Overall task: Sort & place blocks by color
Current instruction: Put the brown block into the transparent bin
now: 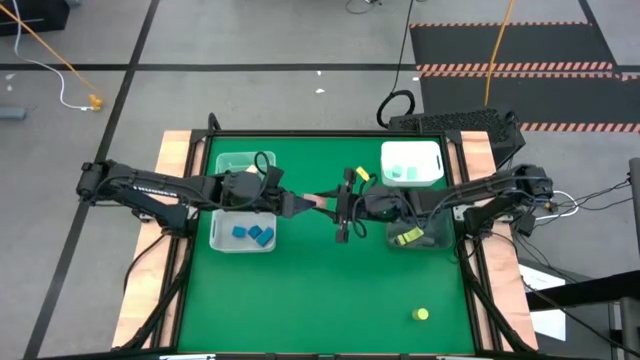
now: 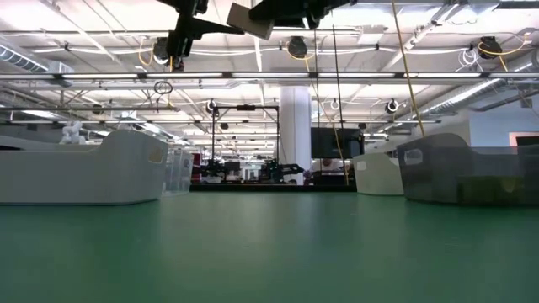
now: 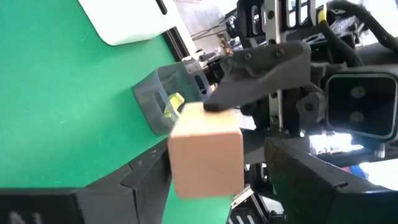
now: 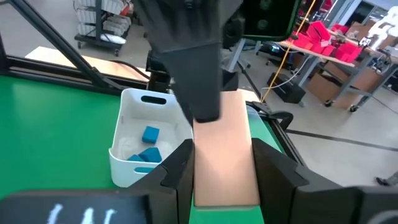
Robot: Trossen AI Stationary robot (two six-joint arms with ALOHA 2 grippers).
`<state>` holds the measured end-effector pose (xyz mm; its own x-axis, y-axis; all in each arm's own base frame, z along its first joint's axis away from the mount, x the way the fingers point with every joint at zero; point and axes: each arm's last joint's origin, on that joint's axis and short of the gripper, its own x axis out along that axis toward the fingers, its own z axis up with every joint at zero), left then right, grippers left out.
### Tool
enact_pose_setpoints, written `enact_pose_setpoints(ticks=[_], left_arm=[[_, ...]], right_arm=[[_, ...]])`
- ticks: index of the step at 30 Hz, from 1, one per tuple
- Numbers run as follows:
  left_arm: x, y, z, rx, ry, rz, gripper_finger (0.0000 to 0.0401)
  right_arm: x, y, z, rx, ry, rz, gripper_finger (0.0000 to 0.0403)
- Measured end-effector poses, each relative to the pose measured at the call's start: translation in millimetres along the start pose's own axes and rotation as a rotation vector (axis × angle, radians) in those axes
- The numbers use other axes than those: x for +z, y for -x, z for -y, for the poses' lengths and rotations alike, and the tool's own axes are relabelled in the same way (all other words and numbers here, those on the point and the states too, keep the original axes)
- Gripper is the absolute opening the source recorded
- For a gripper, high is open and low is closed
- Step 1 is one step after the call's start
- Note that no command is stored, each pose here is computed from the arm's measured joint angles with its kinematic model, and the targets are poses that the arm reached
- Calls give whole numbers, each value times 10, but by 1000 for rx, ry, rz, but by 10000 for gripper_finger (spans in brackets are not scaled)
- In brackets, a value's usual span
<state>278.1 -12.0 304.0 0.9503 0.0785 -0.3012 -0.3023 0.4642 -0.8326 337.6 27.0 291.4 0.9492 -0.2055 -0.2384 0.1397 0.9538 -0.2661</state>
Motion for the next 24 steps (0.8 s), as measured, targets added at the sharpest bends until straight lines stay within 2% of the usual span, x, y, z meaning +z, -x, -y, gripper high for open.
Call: enact_pose_setpoints(ticks=[4,9,13,18,24], left_arm=[[5,0,-5,13,-20,20,212],[34,-4,-27,29,-33,37,134],[37,-4,-26,27,-48,38,132],[34,-4,-31,32,-61,33,132],[38,-4,-65,63,-78,26,132]], right_arm=[[1,0,5,-1,-1,1,113],[5,3,7,-6,0,2,114],[3,3,5,-7,-8,-1,131],[-2,18,5,5,-125,-15,165],[36,153,54,11,-171,-49,208]])
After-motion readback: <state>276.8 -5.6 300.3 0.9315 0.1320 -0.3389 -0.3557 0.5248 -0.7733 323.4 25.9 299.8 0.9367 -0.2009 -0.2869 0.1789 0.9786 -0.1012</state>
